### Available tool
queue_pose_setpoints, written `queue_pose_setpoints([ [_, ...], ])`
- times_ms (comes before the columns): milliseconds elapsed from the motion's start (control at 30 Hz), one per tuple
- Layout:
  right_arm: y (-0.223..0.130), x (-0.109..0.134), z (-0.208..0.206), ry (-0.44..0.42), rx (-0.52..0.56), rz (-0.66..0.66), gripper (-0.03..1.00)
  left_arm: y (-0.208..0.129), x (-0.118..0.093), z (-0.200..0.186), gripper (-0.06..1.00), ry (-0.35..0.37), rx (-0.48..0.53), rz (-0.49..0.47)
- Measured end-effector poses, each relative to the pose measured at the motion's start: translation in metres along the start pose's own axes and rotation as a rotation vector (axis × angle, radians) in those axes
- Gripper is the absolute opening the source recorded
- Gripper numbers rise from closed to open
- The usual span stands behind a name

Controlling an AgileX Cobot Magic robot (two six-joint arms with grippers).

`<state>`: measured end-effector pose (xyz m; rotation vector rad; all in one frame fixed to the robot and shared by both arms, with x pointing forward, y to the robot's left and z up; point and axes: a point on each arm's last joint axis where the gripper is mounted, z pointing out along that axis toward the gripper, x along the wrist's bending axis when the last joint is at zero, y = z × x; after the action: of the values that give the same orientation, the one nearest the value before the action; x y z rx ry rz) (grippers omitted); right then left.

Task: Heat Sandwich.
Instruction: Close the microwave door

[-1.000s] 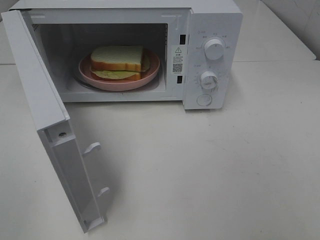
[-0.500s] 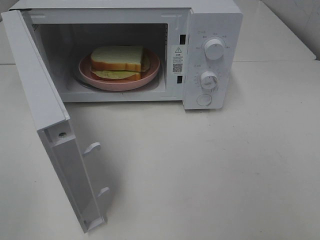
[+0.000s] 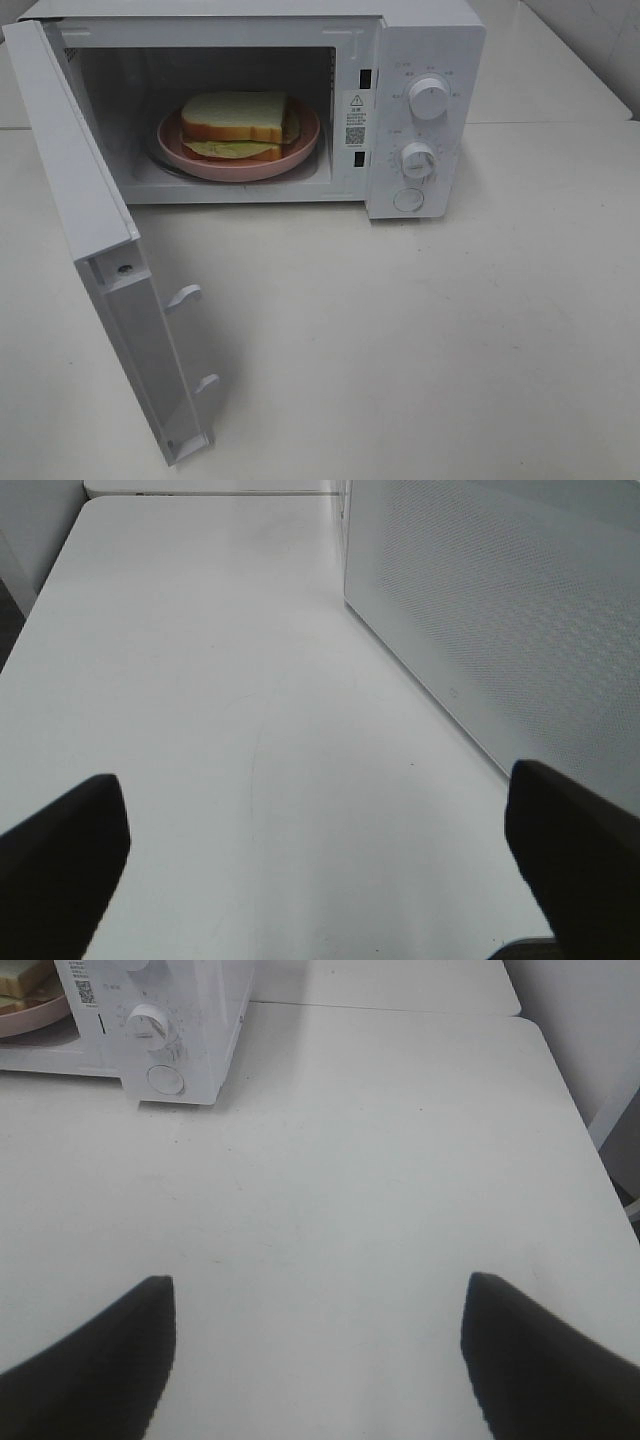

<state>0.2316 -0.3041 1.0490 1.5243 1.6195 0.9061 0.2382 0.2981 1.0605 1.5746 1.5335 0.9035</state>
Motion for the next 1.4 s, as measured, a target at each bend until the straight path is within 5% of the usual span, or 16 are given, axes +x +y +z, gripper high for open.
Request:
queue_pose_setpoints([
  [267, 0.000, 0.000, 0.000, -0.001, 0.000, 0.001, 0.76, 0.021, 0.003, 0.025, 0.72, 0.018, 0.085, 0.006],
  [600, 0.000, 0.000, 0.000, -0.001, 0.000, 0.001, 0.76, 0.038, 0.009, 0.078, 0.11, 0.060, 0.110, 0.050],
  [700, 0.000, 0.000, 0.000, -0.001, 0.000, 0.001, 0.76, 0.037, 0.009, 0.089, 0.00, 0.060, 0.113, 0.055],
  [933, 0.000, 0.000, 0.000, -0.001, 0.000, 0.001, 0.76, 0.031, 0.010, 0.118, 0.00, 0.055, 0.039, 0.066],
  [1200, 0.000, 0.000, 0.000, -0.001, 0.000, 0.001, 0.76, 0.012, 0.008, 0.154, 0.00, 0.033, -0.213, 0.098],
  [1400, 0.000, 0.000, 0.000, -0.001, 0.000, 0.001, 0.76, 0.016, 0.006, 0.171, 0.00, 0.017, -0.272, 0.115],
])
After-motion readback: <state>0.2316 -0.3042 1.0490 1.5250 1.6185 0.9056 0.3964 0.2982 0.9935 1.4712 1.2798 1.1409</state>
